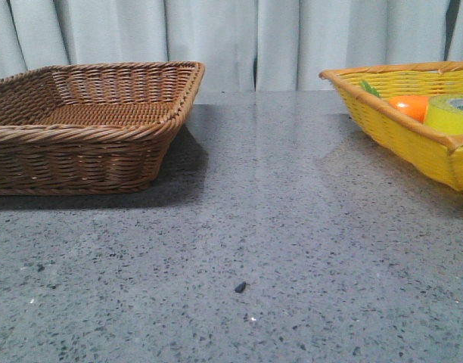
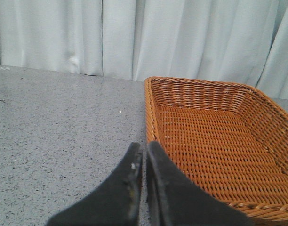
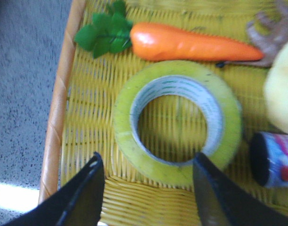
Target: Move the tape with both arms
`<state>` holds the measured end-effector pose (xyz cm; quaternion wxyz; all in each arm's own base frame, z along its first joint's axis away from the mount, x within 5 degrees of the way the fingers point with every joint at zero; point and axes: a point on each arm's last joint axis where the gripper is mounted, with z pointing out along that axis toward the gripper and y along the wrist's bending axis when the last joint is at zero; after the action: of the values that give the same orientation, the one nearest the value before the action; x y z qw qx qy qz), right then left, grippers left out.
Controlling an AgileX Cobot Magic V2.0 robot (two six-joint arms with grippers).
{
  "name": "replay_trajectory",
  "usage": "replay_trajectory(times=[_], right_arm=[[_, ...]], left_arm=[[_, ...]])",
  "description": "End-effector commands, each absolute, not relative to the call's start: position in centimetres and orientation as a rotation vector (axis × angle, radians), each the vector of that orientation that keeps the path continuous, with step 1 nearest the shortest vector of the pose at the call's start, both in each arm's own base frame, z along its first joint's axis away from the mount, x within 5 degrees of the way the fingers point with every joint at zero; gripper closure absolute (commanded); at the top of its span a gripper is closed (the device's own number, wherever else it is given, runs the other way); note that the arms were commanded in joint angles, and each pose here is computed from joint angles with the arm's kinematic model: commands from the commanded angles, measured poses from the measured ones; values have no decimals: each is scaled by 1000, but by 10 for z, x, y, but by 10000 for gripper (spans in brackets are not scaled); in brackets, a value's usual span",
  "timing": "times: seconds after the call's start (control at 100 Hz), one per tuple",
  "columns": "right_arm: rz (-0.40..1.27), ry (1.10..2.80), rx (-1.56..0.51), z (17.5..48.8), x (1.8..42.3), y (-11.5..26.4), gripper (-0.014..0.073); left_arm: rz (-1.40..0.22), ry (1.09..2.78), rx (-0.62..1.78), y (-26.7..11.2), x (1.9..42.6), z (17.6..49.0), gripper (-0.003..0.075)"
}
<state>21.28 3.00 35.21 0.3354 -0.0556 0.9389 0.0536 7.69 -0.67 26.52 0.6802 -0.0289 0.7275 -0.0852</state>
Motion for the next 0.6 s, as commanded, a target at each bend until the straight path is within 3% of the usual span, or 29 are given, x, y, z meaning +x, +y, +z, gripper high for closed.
replay_trajectory(times=[0.0,0.24,0.59], right_arm=[[152,2473,-193,361,240,40,230],[149,2682,-221,333,297,50,232],[145,2774,-224,306,318,54,237]], left_arm=[[-197,1530,-74,-6,78,285,741],[-197,1530,-74,-6,78,285,741],[-197,1530,-74,-6,78,285,741]])
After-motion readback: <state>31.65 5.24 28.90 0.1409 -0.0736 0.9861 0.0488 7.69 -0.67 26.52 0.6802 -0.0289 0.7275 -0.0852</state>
